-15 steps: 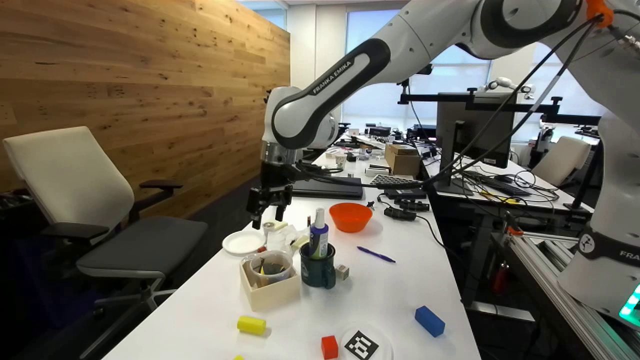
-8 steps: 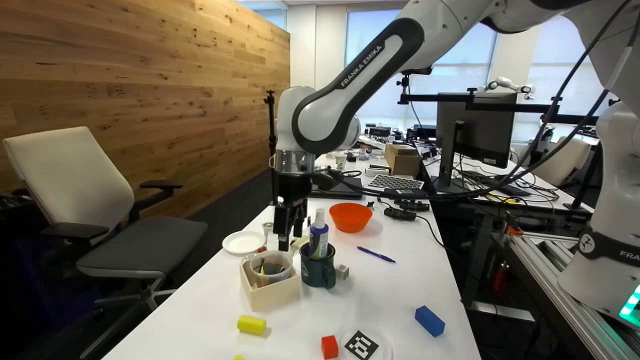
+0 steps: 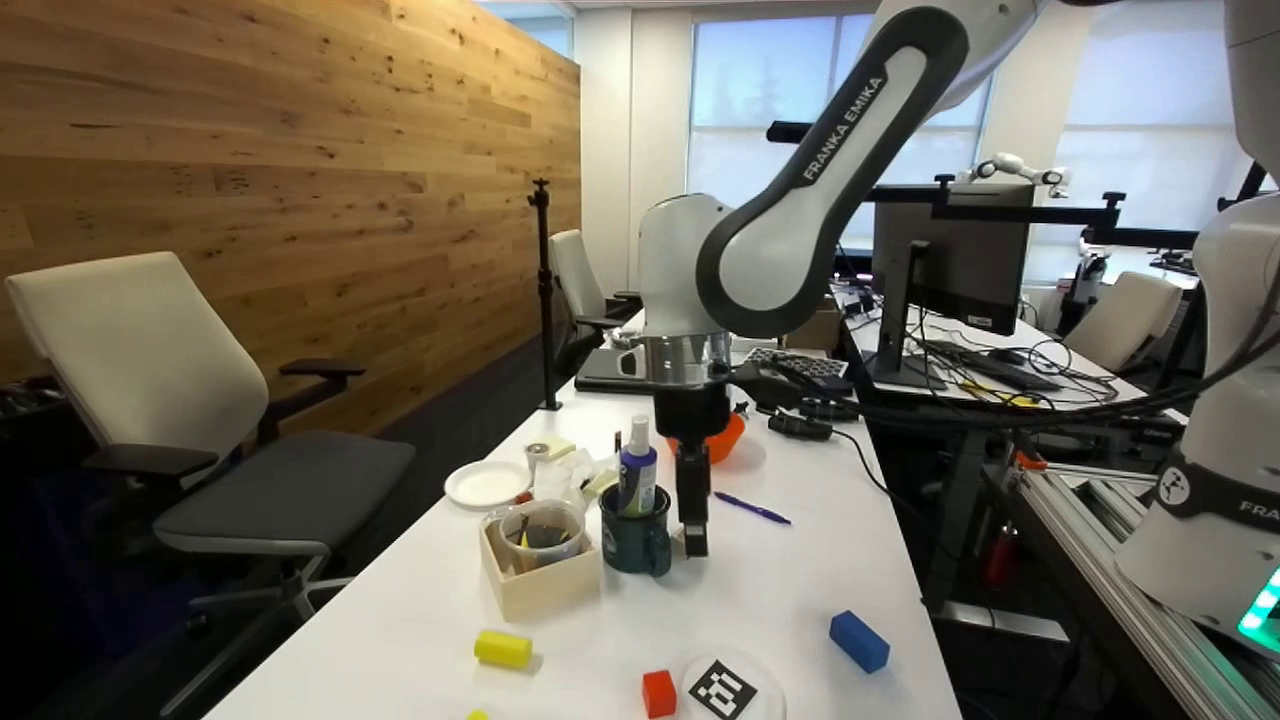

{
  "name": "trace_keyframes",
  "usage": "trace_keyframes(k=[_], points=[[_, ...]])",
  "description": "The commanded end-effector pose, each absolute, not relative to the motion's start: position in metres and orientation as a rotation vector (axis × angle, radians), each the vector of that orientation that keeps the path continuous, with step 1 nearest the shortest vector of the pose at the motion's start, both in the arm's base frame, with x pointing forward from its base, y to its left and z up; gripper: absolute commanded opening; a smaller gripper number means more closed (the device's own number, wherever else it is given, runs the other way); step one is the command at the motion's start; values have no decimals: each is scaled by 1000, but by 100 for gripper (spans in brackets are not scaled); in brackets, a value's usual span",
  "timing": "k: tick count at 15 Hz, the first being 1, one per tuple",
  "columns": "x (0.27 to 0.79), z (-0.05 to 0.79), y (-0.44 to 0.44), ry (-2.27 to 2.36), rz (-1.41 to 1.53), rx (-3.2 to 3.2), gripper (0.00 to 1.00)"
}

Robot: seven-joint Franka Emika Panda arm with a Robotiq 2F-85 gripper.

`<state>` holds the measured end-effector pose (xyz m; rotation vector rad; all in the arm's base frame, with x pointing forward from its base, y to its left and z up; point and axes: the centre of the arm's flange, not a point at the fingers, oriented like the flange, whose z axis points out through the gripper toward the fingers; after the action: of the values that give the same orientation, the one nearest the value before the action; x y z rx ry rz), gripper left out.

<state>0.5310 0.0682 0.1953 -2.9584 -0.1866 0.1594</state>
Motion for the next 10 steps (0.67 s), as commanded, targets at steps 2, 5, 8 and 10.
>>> trace_keyframes(k=[2, 5, 8, 10], points=[[469, 185, 74, -199, 104, -2943, 100], [457, 173, 76, -224, 113, -2970, 100], [453, 162, 73, -221, 132, -2985, 100], [454, 151, 73, -214, 137, -2994, 100]])
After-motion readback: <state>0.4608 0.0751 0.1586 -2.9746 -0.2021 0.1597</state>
